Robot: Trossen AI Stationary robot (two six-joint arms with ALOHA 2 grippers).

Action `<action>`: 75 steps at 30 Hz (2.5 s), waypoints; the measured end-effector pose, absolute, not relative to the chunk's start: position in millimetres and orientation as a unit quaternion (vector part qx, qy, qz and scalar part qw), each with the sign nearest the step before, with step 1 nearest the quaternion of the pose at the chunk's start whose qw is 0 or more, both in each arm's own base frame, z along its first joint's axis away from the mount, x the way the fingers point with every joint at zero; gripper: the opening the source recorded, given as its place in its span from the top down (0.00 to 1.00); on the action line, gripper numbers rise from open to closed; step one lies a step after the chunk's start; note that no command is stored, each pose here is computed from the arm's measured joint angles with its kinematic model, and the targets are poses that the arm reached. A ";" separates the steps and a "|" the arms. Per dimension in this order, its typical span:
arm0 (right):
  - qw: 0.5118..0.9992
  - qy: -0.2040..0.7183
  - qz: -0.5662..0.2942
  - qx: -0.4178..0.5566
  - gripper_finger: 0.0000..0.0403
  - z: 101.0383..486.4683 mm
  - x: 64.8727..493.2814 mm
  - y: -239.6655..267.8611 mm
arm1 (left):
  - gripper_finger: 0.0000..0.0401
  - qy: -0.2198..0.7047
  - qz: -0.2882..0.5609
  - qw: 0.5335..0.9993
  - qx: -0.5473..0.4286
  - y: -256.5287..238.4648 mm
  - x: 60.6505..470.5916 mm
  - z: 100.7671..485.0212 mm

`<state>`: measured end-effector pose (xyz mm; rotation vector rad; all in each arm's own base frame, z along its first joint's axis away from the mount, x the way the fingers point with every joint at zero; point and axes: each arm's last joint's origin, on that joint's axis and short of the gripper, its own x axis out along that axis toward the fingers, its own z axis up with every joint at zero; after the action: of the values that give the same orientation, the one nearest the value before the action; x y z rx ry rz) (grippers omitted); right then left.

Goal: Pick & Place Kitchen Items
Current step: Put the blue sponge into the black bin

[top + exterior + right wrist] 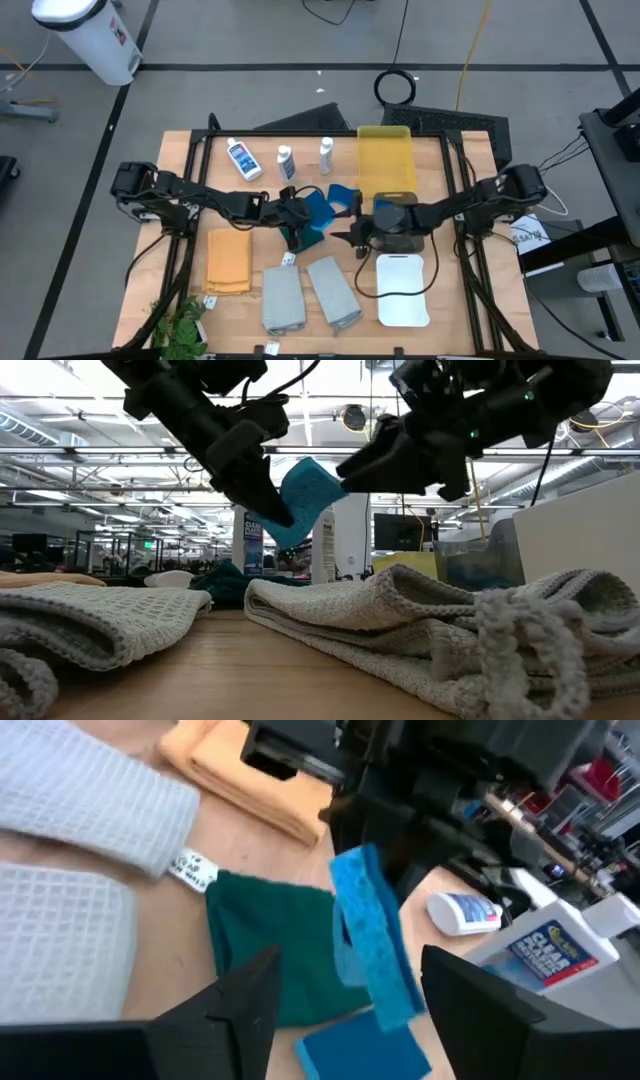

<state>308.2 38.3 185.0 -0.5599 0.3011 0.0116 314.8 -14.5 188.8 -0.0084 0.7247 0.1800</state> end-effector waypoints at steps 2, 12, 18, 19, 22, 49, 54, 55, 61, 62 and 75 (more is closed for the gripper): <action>0.951 0.142 0.002 -0.276 0.48 182.3 311.5 37.1 | 0.97 0.353 0.088 0.932 -0.006 -14.6 314.9 188.8; 0.953 0.126 -0.006 -0.275 0.51 165.3 321.6 35.6 | 0.94 0.355 0.071 0.932 -0.032 -16.9 316.7 185.7; 0.953 0.128 -0.007 -0.274 0.58 162.1 322.7 34.5 | 0.98 0.359 0.068 0.930 -0.035 -16.1 318.6 180.4; 0.954 0.128 -0.007 -0.272 0.59 162.2 322.8 34.5 | 0.97 0.355 0.067 0.932 -0.036 -16.2 319.3 181.4; 0.954 0.128 -0.007 -0.271 0.65 162.1 322.7 34.5 | 0.93 0.354 0.066 0.932 -0.036 -16.7 319.4 181.9; 0.962 0.136 -0.010 -0.235 1.00 215.1 292.0 31.2 | 0.42 0.318 0.056 0.945 -0.057 -15.5 283.9 237.5; 0.968 0.148 -0.014 -0.204 1.00 241.9 265.2 27.8 | 0.35 0.273 0.046 0.961 -0.027 -13.3 255.4 273.4; 0.968 0.154 -0.013 -0.199 1.00 245.1 259.7 27.8 | 0.34 0.266 0.045 0.963 -0.025 -12.9 249.7 279.2; 0.956 0.201 -0.067 -0.202 1.00 258.8 226.2 32.2 | 0.31 0.254 0.049 0.966 -0.028 -10.3 212.9 300.5; 0.952 0.209 -0.080 -0.209 1.00 260.5 220.0 33.2 | 0.31 0.246 0.047 0.968 -0.022 -9.9 208.1 302.2; 0.940 0.278 -0.080 -0.179 1.00 263.2 160.4 50.3 | 0.31 0.099 0.113 0.989 -0.009 -0.9 139.3 277.5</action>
<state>160.4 50.3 263.2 -0.3656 0.5677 -0.1639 139.3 -0.9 277.5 -0.0177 0.1991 0.2276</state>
